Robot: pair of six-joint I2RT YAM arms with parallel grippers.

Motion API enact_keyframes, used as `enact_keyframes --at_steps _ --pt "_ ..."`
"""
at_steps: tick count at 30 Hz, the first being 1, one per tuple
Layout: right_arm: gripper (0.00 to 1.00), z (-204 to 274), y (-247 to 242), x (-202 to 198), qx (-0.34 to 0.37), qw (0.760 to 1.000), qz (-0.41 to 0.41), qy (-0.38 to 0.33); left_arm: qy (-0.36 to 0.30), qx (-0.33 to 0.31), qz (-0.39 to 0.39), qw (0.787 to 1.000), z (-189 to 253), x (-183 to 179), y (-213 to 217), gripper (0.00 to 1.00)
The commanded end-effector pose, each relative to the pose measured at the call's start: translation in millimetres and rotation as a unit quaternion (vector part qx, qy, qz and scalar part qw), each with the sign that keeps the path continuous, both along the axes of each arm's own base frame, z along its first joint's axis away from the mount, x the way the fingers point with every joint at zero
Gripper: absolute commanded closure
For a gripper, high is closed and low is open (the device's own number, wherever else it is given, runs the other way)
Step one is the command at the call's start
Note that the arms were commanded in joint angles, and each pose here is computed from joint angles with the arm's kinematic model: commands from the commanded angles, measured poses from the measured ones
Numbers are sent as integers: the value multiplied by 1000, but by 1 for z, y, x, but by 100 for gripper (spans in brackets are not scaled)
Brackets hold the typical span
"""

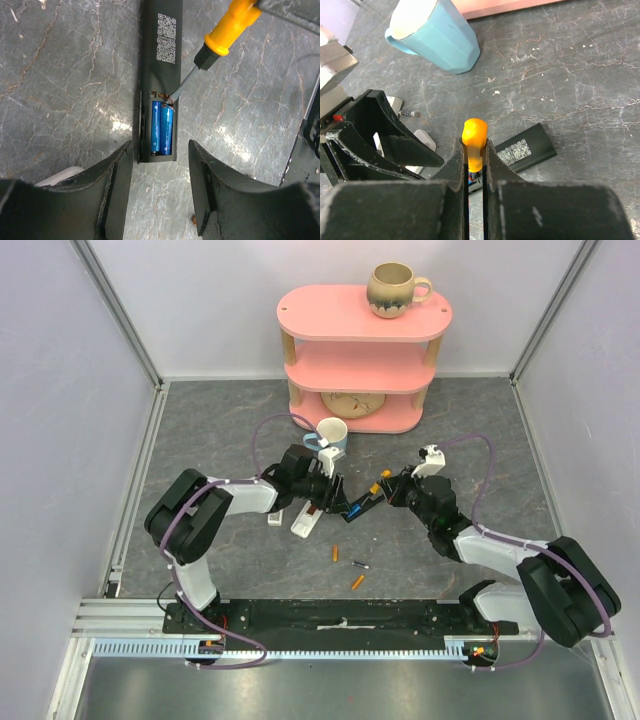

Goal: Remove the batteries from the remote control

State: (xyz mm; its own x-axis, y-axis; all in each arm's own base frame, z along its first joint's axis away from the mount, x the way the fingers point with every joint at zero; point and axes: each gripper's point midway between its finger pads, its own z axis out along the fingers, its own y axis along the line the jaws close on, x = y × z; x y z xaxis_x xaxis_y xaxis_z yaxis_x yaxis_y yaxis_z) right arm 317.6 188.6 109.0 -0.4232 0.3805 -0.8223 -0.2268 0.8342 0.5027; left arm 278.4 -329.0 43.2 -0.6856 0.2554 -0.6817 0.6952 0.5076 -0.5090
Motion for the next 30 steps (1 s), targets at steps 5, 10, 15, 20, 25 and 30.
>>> enact_keyframes --at_steps 5,10,15,20,25,30 --pt "100 -3 3 7 -3 1000 1 -8 32 1 3 999 -4 6 -9 46" --pt "100 -8 7 6 3 1000 6 -3 43 1 -3 999 -7 4 -11 46" --pt "100 -3 18 3 44 999 23 1 62 -6 -15 998 -8 -1 -14 48" --pt "100 10 30 2 91 995 44 -7 77 -19 -34 996 -6 -10 -17 49" --pt "100 24 38 -1 115 991 62 -14 83 -35 -47 995 0 -15 -20 49" --pt "100 24 39 -4 111 992 66 -8 83 -59 -57 993 11 -20 -21 49"
